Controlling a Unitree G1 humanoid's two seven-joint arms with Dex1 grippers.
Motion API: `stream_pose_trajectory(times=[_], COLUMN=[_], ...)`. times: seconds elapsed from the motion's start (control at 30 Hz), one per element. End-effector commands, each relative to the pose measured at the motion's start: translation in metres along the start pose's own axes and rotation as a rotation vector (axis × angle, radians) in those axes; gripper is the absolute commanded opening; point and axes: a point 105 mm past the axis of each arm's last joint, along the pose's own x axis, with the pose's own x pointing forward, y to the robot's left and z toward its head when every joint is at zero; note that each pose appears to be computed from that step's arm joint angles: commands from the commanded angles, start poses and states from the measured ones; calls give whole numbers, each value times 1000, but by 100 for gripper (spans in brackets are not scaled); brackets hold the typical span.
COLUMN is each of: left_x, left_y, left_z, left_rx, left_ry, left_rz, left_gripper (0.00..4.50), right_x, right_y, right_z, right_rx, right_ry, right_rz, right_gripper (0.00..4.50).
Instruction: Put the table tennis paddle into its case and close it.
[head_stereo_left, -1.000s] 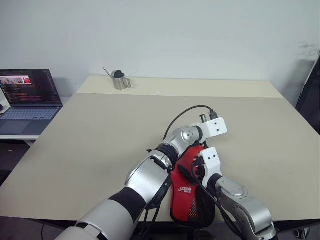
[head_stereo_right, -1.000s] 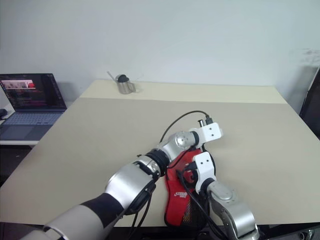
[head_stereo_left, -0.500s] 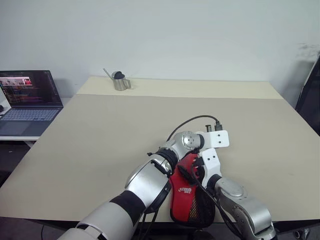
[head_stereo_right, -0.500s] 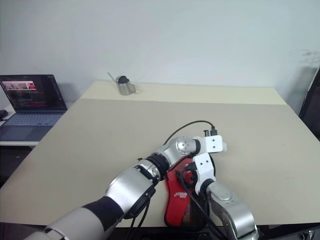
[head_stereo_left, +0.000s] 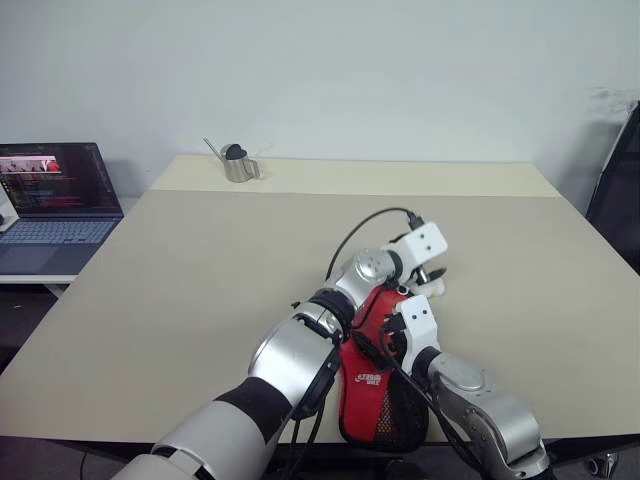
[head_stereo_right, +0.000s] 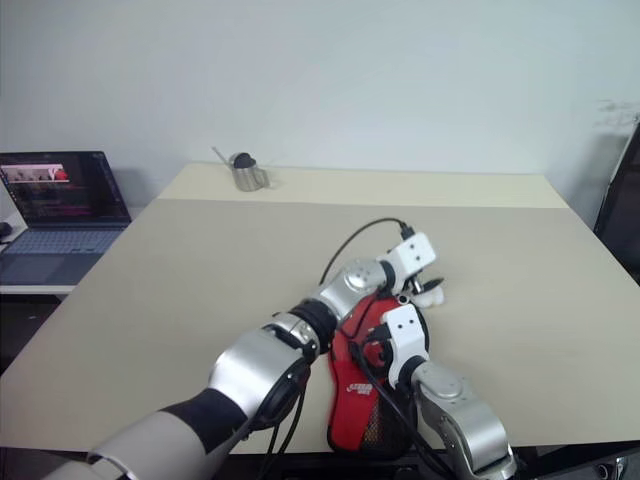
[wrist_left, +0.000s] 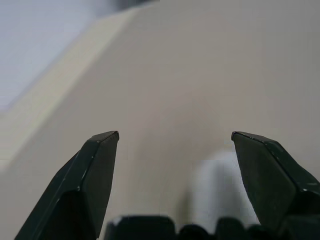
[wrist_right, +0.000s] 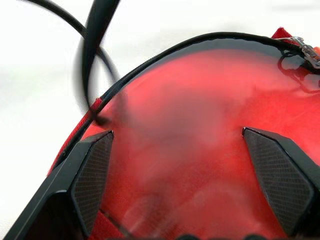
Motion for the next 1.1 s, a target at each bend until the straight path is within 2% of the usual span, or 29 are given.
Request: stream_pose_trajectory(times=[0.03, 0.17, 0.33, 0.5, 0.6, 0.8, 0.97, 1.1], left_x=[-3, -23, -54, -92, -117, -127, -130, -140], left_y=[24, 52, 80, 95, 90, 75, 44, 13], left_z=[28, 14, -20, -35, -44, -48, -43, -46], left_rx=[-81, -149, -222, -350, -336, -309, -257, -223], left_ry=[-97, -111, -75, -164, -201, -214, -257, -253], left_rz=[64, 68, 100, 5, -134, -246, -389, -511], left_gripper=[400, 400, 400, 400, 400, 400, 400, 400], right_x=[2, 0, -3, -10, -22, -56, -82, -102], right_y=[-6, -9, -8, -5, 0, 13, 6, -11], right_z=[-46, -43, -36, -16, 0, 28, 44, 58], right_rx=[59, 58, 63, 83, 64, 55, 12, -30], right_ry=[198, 191, 169, 105, 62, -4, -29, -58], right_rz=[-11, -14, -3, 28, 80, 211, 220, 172], right_gripper=[450, 450, 450, 450, 450, 450, 450, 450])
